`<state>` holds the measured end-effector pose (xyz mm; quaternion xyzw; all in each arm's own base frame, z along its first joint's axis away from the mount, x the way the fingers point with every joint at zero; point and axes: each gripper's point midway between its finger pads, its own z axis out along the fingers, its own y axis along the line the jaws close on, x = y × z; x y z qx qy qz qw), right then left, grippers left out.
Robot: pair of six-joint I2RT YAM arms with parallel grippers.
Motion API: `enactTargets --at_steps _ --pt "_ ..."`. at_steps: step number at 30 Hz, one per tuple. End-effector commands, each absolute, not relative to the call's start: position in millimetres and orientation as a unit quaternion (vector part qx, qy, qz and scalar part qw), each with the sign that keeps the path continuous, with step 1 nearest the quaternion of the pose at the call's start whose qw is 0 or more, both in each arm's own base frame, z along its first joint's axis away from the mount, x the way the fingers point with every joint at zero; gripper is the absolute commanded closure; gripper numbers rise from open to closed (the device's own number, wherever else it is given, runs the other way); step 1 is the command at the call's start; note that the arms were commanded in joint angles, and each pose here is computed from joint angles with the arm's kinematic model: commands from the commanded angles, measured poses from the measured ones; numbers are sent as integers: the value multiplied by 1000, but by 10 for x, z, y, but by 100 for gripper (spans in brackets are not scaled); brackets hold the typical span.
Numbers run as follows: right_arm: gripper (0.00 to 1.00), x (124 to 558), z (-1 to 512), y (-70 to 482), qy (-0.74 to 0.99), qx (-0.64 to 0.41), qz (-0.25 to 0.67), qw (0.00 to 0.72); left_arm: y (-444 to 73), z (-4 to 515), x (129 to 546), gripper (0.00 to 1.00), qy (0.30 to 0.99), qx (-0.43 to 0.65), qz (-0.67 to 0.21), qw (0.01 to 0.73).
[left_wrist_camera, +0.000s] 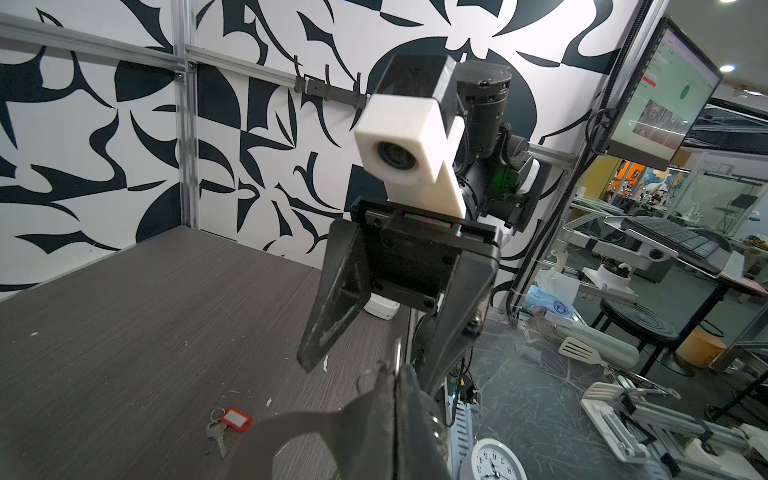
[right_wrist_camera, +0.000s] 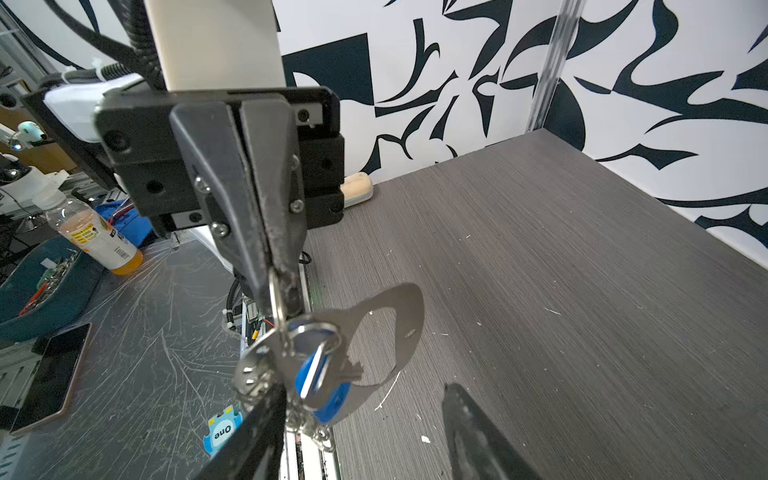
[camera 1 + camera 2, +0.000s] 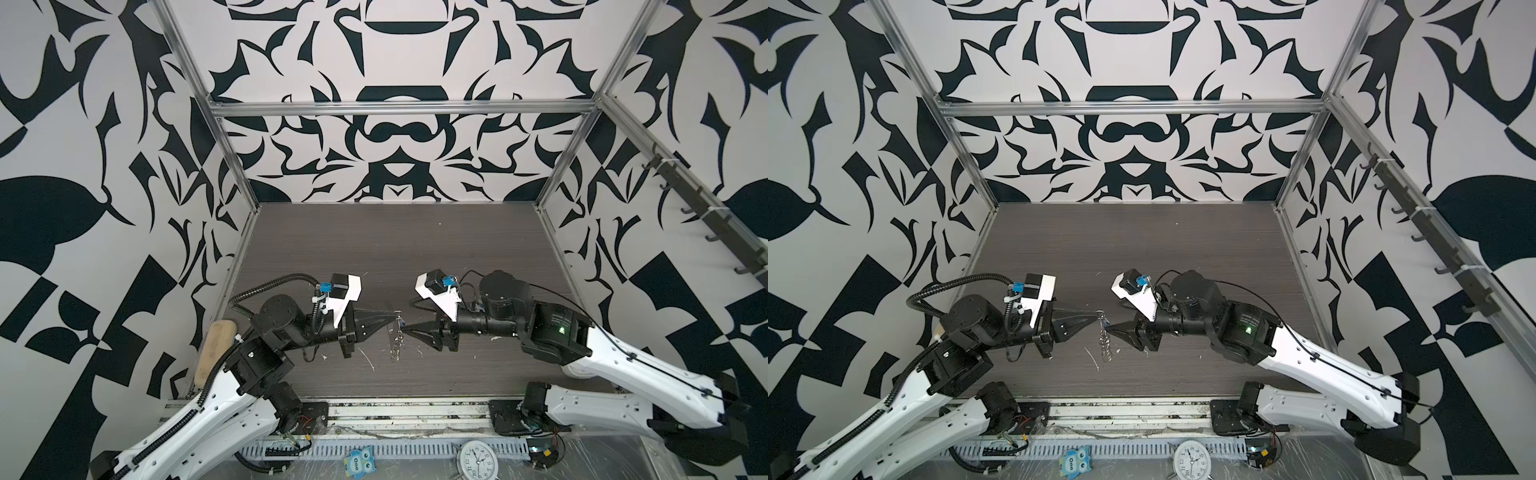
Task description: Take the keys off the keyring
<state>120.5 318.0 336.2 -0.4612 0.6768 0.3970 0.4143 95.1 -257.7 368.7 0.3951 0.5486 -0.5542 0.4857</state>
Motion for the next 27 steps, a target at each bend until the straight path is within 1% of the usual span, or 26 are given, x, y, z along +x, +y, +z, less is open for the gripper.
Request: enactTargets --at_steps 1,7,14,16,19,23,27 --pt "39 1221 3513 3237 660 -456 405 439 -2554 3783 889 100 525 400 -564 496" --pt "46 1210 3555 3260 654 -460 406 443 -2555 3780 876 100 523 402 -566 494" --pt "59 1184 3574 3288 650 -466 408 440 -2540 3797 860 100 519 401 -568 497" --pt "66 1186 3577 3287 650 -466 406 441 -2534 3800 858 100 519 401 -568 498" --pt "79 1184 3584 3286 650 -466 405 443 -2527 3804 870 100 520 397 -567 501" --pt "100 1171 3593 3307 648 -470 404 443 -2520 3819 911 100 520 384 -567 510" --pt "100 1132 3622 3385 636 -478 409 446 -2512 3838 999 100 515 356 -573 528"
